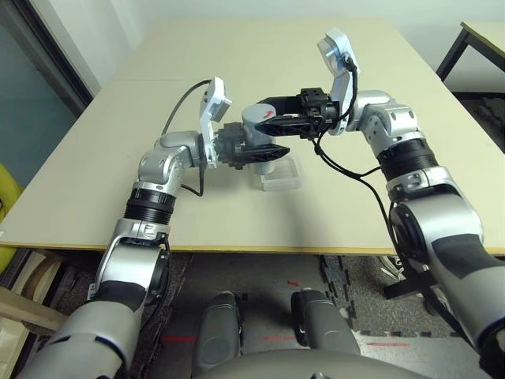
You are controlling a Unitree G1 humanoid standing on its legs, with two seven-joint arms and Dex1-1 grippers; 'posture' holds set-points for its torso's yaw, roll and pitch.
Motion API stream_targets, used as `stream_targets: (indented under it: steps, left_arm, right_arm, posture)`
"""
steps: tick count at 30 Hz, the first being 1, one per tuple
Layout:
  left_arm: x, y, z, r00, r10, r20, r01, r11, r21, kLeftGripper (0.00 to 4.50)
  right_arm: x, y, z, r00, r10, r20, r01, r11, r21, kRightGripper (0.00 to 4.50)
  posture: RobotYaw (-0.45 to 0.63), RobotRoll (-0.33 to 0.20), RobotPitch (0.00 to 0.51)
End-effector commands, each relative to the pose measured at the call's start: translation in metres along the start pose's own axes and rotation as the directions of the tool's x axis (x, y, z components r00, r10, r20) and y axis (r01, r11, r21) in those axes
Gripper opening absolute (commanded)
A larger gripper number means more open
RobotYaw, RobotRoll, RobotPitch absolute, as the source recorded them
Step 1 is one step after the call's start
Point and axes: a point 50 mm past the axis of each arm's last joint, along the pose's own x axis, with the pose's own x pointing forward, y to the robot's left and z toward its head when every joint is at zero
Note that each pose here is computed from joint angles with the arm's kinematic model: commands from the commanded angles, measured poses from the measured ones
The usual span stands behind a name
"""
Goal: Pour the medicine from the bottle into the box.
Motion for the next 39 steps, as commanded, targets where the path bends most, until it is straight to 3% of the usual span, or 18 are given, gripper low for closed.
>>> stream_targets:
  steps: [1, 19, 39]
  left_arm:
    - [0.0, -0.002, -0.01, 1.0, 0.011, -0.028, -0.012, 0.999, -0.048, 2.66]
    - [0.001, 0.0, -0.009, 0.999, 0.022, -0.036, -0.023, 0.999, -0.031, 2.66]
    - [0.008, 0.003, -0.002, 0.998, 0.028, -0.057, -0.025, 0.999, 0.043, 2.66]
  right_arm:
    - [0.009, 0.0, 0.014, 0.997, 0.074, 0.039, -0.072, 0.996, -0.046, 4.48]
    - [-0.013, -0.005, 0.01, 0.999, -0.043, 0.003, 0.043, 0.998, -0.043, 4.5]
    - [-0.007, -0.008, 0.002, 0.994, -0.106, -0.012, 0.105, 0.993, -0.045, 4.5]
  posture:
    - [-0.15, 0.0, 0.078]
    - [-0.16, 0.0, 0.079]
    - [-0.17, 0.0, 0.079]
